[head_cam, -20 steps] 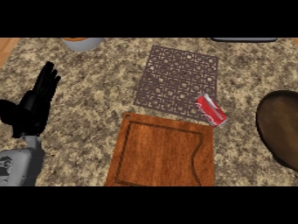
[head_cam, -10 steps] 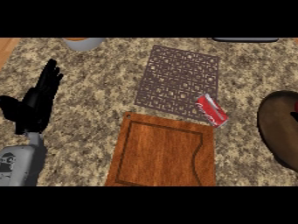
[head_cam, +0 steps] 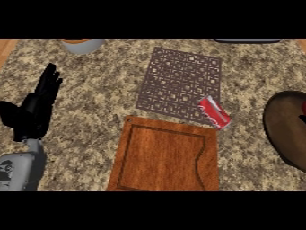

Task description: Pick the tomato from the cutting board and place it in the pan

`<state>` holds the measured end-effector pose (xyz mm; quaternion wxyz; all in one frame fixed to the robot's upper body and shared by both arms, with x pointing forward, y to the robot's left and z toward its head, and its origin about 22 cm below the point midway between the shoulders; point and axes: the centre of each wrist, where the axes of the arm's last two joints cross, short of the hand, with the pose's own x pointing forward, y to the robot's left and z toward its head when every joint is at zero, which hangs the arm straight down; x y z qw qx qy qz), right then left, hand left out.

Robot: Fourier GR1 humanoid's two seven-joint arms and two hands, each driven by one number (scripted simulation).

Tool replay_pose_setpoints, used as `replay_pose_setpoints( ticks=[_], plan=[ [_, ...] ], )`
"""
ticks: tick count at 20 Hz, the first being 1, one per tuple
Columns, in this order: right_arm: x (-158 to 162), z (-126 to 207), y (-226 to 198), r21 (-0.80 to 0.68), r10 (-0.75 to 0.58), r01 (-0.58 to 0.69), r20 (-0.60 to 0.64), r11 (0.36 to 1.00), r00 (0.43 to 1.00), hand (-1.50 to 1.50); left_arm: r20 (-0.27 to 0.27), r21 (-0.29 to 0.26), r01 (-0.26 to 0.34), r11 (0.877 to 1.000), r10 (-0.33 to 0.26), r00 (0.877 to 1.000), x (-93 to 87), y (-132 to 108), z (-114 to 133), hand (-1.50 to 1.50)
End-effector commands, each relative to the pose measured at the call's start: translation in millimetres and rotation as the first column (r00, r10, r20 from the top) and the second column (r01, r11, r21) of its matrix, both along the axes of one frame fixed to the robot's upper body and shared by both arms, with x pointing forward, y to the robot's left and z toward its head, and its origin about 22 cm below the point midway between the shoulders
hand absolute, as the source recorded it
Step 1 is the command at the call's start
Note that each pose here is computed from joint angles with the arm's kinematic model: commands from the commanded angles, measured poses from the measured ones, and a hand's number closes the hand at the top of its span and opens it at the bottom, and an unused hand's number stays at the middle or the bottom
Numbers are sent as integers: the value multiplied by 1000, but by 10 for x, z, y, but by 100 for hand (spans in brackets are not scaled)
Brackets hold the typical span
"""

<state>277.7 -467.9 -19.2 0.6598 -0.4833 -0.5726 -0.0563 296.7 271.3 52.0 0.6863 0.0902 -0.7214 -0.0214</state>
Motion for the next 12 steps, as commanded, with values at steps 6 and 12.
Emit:
replay_pose_setpoints(
  ticks=[6,12],
  plan=[
    [-715,-141,-48,192,43,-91,239,977,970,-150,-18,21,-51,998,52,998,-177,164,-111,0],
    [-1409,78,40,167,149,-207,305,964,941,-150,-16,21,-67,998,68,998,-169,156,-117,0]
  ],
)
